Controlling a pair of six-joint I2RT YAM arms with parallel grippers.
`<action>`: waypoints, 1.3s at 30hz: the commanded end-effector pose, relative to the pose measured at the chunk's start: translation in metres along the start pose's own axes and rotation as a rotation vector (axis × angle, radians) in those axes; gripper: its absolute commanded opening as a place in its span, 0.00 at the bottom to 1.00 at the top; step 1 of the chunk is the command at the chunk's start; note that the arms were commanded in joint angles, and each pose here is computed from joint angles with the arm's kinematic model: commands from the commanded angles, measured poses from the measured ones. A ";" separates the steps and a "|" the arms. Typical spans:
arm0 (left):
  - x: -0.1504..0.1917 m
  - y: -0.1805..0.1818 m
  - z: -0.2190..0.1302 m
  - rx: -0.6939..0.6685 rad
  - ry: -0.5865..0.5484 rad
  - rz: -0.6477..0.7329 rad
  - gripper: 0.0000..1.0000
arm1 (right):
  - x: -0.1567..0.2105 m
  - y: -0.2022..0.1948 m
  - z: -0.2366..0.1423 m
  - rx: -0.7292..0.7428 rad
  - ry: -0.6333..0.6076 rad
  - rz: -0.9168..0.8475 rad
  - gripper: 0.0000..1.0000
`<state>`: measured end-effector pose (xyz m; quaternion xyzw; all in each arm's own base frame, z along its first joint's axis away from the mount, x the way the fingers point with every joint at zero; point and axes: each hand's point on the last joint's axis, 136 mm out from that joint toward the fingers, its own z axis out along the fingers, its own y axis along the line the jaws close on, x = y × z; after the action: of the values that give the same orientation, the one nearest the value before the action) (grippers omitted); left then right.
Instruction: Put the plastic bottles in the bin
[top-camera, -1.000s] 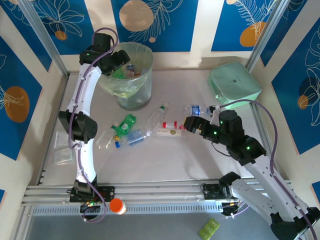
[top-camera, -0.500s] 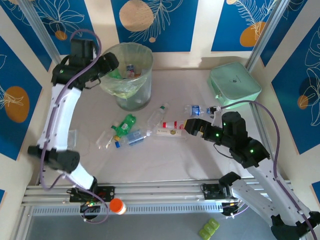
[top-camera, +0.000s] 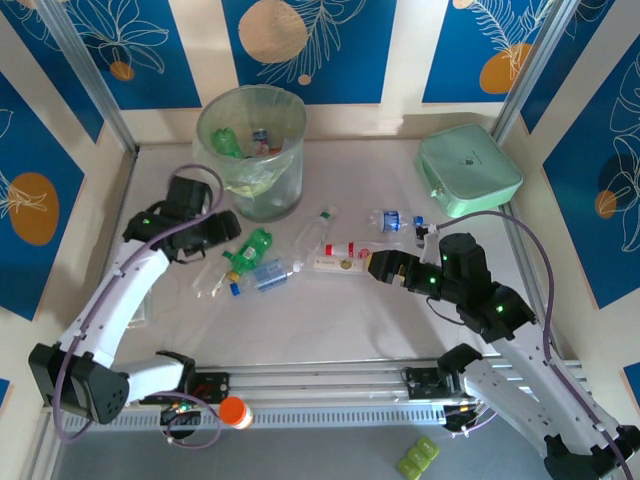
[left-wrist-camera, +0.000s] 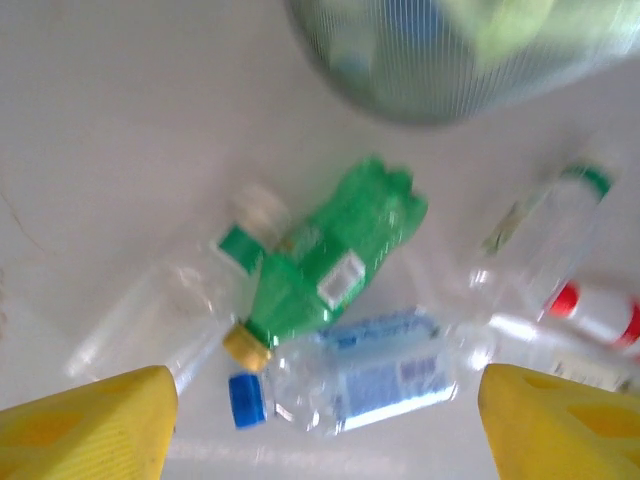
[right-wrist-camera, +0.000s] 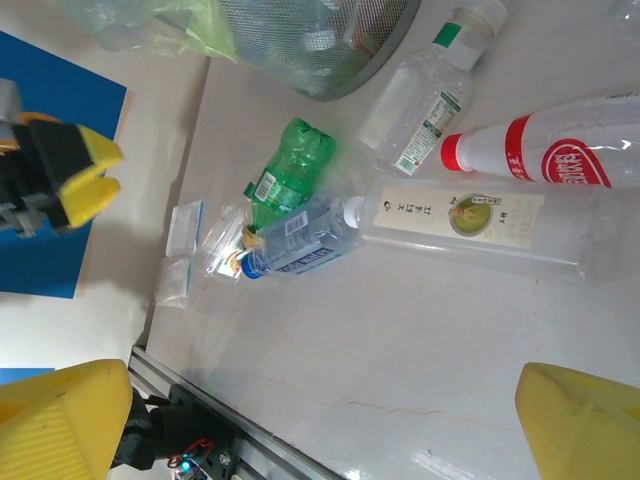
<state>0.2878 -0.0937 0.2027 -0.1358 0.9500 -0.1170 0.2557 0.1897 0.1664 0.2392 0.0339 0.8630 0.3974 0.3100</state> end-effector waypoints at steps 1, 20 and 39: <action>0.026 -0.009 0.018 0.037 0.067 0.079 0.79 | 0.007 0.002 0.001 -0.023 0.023 -0.020 0.99; 0.073 -0.056 0.105 -0.019 0.232 0.451 0.91 | 0.016 0.001 0.002 -0.056 0.046 -0.045 0.99; 0.137 -0.047 0.119 0.071 0.452 0.374 0.99 | 0.014 -0.001 0.008 -0.065 0.062 -0.066 1.00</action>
<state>0.2633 -0.1995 0.0591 0.0796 0.9856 -0.1190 0.0901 0.1827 0.1713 0.2260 -0.0011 0.8654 0.4057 0.2941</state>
